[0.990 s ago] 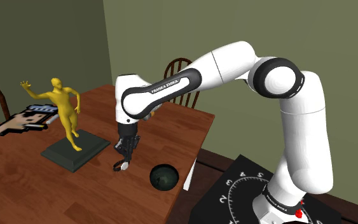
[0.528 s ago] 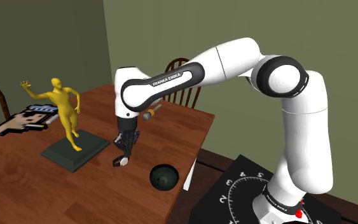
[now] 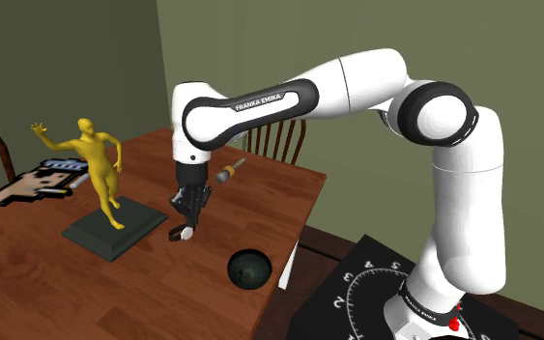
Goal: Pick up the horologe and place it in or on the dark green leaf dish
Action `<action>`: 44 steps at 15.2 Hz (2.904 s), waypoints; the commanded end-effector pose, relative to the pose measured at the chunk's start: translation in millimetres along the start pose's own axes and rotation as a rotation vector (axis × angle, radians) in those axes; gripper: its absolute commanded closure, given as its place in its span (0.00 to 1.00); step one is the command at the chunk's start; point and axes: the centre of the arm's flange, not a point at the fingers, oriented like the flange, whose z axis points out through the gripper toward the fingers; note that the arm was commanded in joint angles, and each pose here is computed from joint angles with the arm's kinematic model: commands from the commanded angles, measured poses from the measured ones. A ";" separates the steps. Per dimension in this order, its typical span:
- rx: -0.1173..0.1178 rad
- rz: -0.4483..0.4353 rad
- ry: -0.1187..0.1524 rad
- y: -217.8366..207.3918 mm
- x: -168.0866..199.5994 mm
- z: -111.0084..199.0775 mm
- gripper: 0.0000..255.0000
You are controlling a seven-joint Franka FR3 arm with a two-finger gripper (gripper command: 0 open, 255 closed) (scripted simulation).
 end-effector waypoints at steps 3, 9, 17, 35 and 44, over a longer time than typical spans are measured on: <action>0.000 0.000 0.000 -3.5 -2.2 -19.7 1.00; 0.000 0.000 0.000 -10.4 -6.0 -50.4 1.00; 0.000 0.000 0.000 8.5 -96.6 -53.0 1.00; 0.000 0.000 0.000 39.9 -171.7 7.4 1.00; 0.000 0.000 0.000 44.6 -169.1 28.1 1.00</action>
